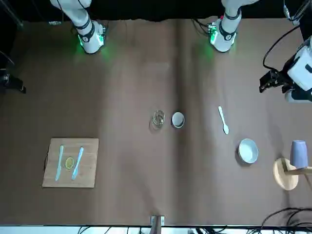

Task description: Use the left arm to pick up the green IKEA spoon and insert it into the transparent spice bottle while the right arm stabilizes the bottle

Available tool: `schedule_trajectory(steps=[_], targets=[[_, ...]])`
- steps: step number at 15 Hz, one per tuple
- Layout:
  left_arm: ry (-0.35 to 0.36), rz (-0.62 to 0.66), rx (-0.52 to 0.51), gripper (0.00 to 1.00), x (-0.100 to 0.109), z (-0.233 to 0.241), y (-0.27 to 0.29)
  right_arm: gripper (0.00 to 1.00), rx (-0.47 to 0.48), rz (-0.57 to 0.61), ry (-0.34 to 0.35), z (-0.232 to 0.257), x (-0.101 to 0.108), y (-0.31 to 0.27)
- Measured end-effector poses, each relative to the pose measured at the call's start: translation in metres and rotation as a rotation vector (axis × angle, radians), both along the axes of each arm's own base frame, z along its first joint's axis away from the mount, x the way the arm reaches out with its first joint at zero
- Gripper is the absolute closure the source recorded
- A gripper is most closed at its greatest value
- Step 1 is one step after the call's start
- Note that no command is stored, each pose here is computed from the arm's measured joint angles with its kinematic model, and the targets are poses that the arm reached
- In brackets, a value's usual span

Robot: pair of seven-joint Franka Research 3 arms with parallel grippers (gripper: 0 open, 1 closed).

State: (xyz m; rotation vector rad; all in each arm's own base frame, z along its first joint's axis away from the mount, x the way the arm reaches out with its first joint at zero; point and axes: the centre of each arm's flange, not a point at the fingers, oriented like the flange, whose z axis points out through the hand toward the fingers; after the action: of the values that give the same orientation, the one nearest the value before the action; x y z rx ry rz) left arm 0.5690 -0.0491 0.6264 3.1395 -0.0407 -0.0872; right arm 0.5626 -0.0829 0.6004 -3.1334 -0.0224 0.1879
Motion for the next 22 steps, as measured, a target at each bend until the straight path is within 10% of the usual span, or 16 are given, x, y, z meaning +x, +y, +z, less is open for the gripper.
schedule_trajectory(steps=[9, 14, 22], targets=[[-0.003, 0.014, -0.008, 0.0, 0.011, -0.015, 0.004, 0.0, 0.028, 0.027, -0.044, 0.002, 0.008, 0.028], [0.052, 0.016, -0.021, 0.0, 0.034, -0.127, 0.004, 0.0, 0.066, 0.161, 0.025, -0.053, 0.03, 0.116], [0.08, 0.06, -0.013, 0.0, 0.005, -0.244, -0.001, 0.0, 0.046, 0.362, 0.144, -0.131, 0.036, 0.238]])
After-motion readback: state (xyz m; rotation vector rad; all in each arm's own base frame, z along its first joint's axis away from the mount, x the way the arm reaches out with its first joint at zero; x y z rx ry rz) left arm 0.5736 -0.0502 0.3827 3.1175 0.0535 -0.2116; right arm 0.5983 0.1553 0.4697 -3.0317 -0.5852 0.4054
